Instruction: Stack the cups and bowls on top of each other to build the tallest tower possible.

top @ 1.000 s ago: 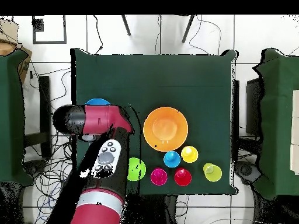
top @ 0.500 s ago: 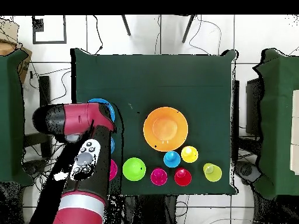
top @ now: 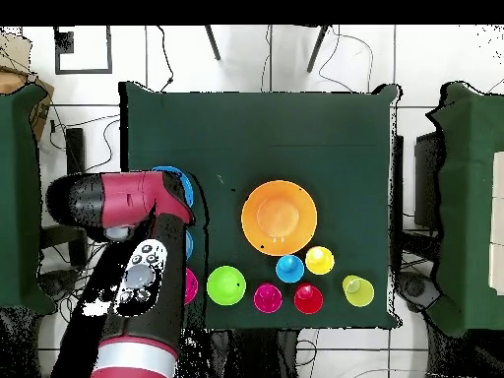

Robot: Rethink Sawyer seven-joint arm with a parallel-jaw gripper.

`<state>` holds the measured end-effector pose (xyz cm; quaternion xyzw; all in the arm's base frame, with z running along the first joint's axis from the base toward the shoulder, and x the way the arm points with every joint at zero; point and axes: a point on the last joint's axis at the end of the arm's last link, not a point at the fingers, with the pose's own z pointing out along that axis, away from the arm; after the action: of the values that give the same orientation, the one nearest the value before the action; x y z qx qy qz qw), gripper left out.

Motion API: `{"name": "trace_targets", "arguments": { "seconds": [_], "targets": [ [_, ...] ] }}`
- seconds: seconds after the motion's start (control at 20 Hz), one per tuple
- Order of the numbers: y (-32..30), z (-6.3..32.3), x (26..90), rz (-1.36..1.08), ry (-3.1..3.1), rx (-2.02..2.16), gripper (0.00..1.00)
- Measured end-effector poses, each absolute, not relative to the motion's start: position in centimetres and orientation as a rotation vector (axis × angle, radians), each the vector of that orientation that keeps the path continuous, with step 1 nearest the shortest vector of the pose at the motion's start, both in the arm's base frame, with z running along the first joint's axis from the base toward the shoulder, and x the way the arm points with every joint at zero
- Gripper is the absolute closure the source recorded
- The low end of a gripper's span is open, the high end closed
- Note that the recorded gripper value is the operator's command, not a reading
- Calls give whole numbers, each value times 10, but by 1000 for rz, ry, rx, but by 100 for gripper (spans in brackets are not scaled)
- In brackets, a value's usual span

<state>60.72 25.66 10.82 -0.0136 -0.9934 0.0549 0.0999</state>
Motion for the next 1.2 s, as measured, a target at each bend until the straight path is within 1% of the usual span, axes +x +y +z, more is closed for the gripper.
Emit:
{"name": "trace_targets", "arguments": {
  "seconds": [0.15,0.5,0.75,1.05,1.2],
  "targets": [
    [249,120,607,154,-2943,-63,0],
    [205,145,603,129,-2935,-178,0],
    [139,161,592,146,-2908,-295,0],
    [82,165,579,191,-2897,-363,0],
    [39,165,569,232,-2885,-405,0]
  ]
}}
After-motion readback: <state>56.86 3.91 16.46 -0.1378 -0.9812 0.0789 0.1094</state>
